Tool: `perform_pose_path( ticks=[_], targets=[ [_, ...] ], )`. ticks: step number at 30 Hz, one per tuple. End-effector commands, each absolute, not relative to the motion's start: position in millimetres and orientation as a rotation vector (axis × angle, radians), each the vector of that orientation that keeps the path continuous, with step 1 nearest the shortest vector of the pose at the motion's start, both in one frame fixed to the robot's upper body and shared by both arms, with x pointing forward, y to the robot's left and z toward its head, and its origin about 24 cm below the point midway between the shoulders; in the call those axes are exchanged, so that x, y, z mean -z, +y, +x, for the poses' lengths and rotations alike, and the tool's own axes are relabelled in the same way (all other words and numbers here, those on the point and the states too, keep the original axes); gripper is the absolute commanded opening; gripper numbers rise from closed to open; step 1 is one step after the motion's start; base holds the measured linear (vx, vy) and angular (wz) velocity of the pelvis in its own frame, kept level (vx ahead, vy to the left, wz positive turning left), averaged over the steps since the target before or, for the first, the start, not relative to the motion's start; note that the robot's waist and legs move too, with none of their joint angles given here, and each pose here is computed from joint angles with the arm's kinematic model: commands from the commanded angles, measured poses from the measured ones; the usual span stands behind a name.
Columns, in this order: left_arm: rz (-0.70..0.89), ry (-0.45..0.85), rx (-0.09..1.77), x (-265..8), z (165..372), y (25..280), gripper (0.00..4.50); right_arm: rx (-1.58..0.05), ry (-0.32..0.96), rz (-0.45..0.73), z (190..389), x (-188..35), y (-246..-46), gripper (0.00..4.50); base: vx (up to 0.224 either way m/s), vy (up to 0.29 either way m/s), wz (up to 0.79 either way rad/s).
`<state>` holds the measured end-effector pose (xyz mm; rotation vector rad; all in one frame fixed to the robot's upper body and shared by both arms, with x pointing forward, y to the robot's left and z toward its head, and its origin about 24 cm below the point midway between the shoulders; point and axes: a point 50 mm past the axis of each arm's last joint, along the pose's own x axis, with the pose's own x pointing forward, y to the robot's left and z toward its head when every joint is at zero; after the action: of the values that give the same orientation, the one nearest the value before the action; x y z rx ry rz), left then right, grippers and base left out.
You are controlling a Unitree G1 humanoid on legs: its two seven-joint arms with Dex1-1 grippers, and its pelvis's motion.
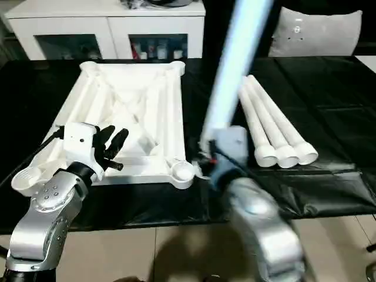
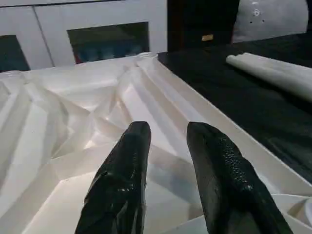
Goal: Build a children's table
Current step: Pick table leg
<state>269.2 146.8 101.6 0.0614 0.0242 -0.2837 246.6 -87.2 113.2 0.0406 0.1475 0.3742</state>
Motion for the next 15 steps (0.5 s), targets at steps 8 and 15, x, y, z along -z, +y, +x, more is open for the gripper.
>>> perform_pose_path(
  ticks=[8,15],
  targets=[
    [0.055,-0.004,0.283,-109,269,147,1.53,-0.401,0.136,0.026,237.5,-146,16.1,1.91,0.000,0.000,0.00],
    [0.048,0.009,0.260,-109,272,156,1.53,-0.267,0.017,-0.108,243.0,-192,51.9,1.91,0.000,0.000,0.00]
  ],
)
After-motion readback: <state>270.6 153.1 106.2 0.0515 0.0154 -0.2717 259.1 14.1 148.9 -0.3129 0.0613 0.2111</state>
